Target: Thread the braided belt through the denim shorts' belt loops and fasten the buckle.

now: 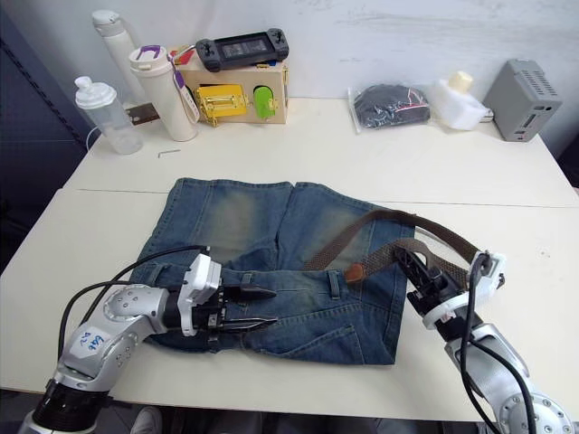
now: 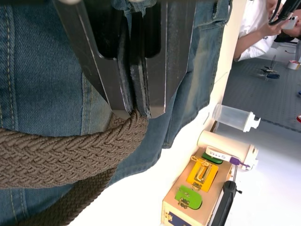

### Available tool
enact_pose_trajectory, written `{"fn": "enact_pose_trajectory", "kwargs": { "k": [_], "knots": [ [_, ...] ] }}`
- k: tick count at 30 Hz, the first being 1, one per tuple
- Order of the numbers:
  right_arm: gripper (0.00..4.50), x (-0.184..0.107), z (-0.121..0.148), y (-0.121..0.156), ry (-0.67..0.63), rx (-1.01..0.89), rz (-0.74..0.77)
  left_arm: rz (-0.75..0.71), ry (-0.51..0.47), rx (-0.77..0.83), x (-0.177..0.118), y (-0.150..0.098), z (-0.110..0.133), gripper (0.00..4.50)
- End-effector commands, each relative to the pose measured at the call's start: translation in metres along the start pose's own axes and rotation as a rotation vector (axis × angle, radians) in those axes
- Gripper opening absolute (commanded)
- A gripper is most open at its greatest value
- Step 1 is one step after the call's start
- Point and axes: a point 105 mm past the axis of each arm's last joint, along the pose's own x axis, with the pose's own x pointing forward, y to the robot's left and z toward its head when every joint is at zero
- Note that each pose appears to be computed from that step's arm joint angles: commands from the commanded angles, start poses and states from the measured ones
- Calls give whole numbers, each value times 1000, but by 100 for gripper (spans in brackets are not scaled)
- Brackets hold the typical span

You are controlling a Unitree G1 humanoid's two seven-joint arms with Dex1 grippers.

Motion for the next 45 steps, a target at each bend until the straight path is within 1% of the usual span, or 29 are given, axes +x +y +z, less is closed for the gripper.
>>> {"fn": "enact_pose_trajectory", "kwargs": {
  "k": [1, 9, 16, 19, 23, 25, 29, 31, 34, 37, 40, 42, 45],
  "knots": [
    [0, -1, -7, 5, 22, -25, 21, -11, -15, 33, 1, -2, 8, 250],
    [0, 1, -17, -3, 42, -73, 18, -3, -17, 39, 1, -1, 13, 250],
    [0, 11, -21, -3, 10, -72, 41, -3, -18, 38, 1, 0, 16, 250],
    [0, 15, -35, -5, 61, -80, 32, -1, -19, 37, 1, 0, 17, 250],
    [0, 15, -56, -17, 162, -106, -40, 2, -19, 37, 1, 0, 18, 250],
    [0, 16, -63, -23, 195, -114, -83, 2, -18, 37, 1, 0, 18, 250],
    [0, 21, -69, -17, 218, -133, -76, 2, -18, 36, 1, 0, 17, 250],
    [0, 24, -73, -19, 242, -152, -101, -7, -18, 49, 1, 0, 18, 250],
    [0, 25, -82, -22, 299, -192, -128, -24, 10, 152, 6, 4, 20, 250],
    [0, 26, -86, -24, 324, -207, -142, -63, 87, 400, 16, 16, 23, 250],
    [0, 26, -91, -21, 357, -223, -135, -93, 104, 560, 29, 30, 33, 250],
    [0, 27, -90, -21, 356, -235, -138, -117, 124, 663, 38, 38, 38, 250],
    [0, 29, -86, -19, 338, -233, -139, -132, 167, 759, 47, 48, 34, 250]
  ]
}}
